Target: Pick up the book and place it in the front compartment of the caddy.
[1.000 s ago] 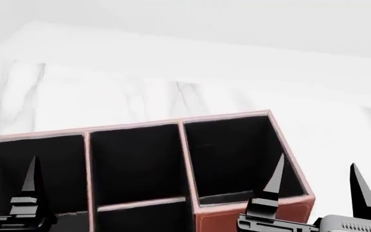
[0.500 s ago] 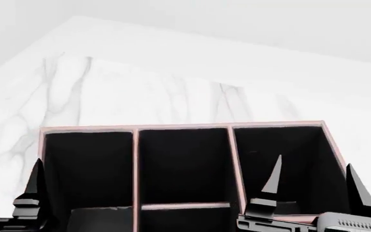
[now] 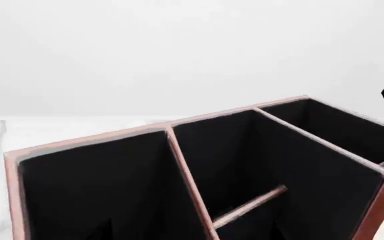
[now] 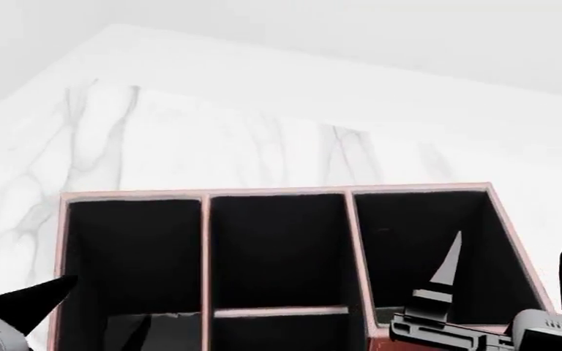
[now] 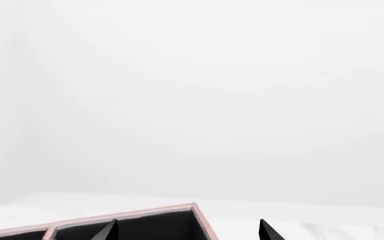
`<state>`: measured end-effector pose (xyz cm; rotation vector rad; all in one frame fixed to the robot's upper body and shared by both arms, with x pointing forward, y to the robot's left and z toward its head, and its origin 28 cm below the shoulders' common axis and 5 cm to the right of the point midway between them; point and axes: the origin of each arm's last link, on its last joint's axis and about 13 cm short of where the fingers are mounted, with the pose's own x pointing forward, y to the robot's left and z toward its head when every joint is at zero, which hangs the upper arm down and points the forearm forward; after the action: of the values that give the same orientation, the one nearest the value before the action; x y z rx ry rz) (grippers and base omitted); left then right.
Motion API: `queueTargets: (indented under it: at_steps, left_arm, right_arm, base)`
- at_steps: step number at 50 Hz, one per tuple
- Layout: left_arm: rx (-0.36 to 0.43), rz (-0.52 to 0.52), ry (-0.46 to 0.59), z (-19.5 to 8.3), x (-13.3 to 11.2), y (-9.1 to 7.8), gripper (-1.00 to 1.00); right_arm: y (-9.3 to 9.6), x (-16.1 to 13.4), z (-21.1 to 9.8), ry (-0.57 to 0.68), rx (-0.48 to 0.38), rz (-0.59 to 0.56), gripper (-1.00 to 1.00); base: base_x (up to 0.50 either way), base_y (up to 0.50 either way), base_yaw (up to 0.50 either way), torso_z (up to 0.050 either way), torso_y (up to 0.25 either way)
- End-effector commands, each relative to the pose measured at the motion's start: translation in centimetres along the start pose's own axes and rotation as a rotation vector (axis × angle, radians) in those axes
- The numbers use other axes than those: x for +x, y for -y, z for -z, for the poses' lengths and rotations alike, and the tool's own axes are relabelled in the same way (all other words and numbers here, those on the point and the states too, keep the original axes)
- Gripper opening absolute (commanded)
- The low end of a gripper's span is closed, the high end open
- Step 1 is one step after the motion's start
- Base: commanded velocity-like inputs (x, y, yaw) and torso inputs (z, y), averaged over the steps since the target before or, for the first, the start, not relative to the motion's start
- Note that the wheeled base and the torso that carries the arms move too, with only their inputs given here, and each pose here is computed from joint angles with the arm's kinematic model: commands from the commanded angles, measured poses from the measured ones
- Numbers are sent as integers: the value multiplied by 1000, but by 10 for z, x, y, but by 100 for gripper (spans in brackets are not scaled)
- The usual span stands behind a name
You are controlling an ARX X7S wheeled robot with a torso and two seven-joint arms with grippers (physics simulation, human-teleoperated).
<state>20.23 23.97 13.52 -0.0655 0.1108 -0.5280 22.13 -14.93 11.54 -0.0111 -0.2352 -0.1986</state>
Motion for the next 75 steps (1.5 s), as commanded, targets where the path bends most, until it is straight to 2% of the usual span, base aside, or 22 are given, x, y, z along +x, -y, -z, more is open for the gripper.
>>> queueTargets:
  at_steps: [1, 4, 5, 9, 10, 16, 35, 43, 48, 52, 75]
  left_arm:
    - [-68, 327, -238, -15, -17, 15, 100]
    - [-13, 394, -292, -17, -21, 22, 100]
    - [-1, 482, -403, -13, -24, 27, 100]
    - [2, 503, -442, -14, -24, 29, 100]
    - [75, 614, -533, -10, -30, 37, 100]
    - [85, 607, -508, -14, -30, 34, 100]
    - [109, 645, -521, -12, -31, 36, 100]
    - [117, 735, -506, -14, -36, 42, 100]
    - [122, 744, -514, -11, -34, 44, 100]
    - [155, 776, -520, -7, -33, 43, 100]
    - [232, 790, -571, 6, -17, 35, 100]
  right_arm:
    - [6, 1, 2, 3, -20, 44, 100]
    - [7, 1, 2, 5, -25, 47, 100]
    - [8, 0, 3, 6, -28, 50, 100]
    - [8, -1, 3, 9, -31, 51, 100]
    - [8, -2, 5, 23, -49, 46, 100]
    - [8, -2, 6, 20, -50, 43, 100]
    - [8, -2, 6, 20, -52, 36, 100]
    - [8, -2, 7, 24, -61, 38, 100]
    - [8, -3, 8, 25, -62, 40, 100]
    - [8, -3, 8, 25, -62, 41, 100]
    - [9, -4, 9, 26, -63, 43, 100]
  base:
    - [0, 0, 0, 0, 0]
    - [0, 0, 0, 0, 0]
    - [0, 0, 0, 0, 0]
    - [0, 0, 0, 0, 0]
    - [0, 0, 0, 0, 0]
    - [0, 0, 0, 0, 0]
    - [0, 0, 0, 0, 0]
    - [0, 0, 0, 0, 0]
    - [0, 0, 0, 0, 0]
    - [0, 0, 0, 0, 0]
    - [0, 0, 0, 0, 0]
